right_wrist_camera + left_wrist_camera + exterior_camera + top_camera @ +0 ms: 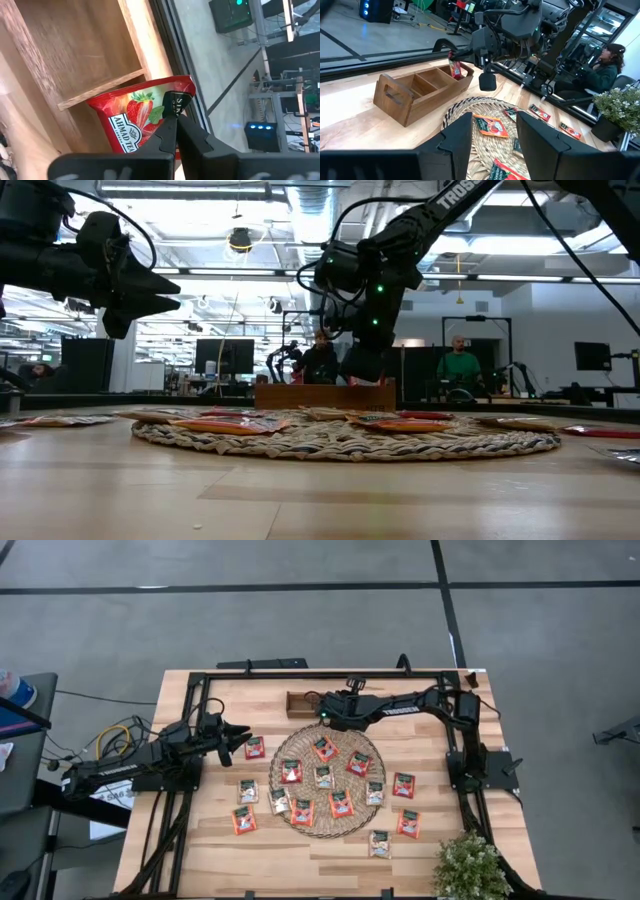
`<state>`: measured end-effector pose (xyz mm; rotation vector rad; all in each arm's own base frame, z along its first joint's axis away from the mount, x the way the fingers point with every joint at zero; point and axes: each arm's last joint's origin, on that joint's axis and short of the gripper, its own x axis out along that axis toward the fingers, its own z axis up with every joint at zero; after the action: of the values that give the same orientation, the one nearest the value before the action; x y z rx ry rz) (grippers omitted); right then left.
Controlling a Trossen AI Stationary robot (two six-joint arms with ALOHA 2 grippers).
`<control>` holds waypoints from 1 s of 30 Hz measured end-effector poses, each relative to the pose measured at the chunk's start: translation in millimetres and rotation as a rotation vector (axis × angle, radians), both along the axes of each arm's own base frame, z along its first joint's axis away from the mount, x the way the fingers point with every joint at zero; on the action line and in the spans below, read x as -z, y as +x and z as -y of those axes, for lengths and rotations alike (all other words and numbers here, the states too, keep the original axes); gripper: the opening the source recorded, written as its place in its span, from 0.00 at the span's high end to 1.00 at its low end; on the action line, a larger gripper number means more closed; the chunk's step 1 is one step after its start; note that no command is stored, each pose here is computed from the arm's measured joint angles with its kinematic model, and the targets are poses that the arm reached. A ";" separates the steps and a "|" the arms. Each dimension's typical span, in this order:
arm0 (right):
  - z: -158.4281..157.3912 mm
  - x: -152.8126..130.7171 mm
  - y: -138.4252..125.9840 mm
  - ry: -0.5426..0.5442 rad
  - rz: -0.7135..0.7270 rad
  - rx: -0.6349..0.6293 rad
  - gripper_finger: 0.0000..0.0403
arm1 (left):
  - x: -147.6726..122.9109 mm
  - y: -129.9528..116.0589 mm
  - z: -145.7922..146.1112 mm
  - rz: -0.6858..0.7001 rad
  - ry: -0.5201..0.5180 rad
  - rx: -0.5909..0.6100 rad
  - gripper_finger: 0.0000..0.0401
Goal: Pick & Place Tea
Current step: Put the red tea bag into the right section of the wooden organizer
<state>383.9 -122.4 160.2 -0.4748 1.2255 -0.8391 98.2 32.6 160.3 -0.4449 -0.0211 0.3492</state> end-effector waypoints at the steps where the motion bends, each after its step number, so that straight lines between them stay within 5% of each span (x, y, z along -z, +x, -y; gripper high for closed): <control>1: 0.9 0.0 -0.3 0.000 0.000 0.002 0.99 | 0.0 0.0 0.0 0.000 0.000 0.000 0.64; 21: 9.3 -3.5 -0.9 -0.017 -0.026 -0.023 0.76 | -0.1 0.0 0.0 0.001 0.000 0.000 0.64; 30: -5.4 -47.5 12.2 -0.069 0.010 -0.118 0.77 | 0.0 0.0 0.0 0.000 0.000 0.000 0.64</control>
<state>396.2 -117.1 207.7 -0.5923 1.1507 -0.7839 98.2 32.5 160.3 -0.4449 -0.0213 0.3490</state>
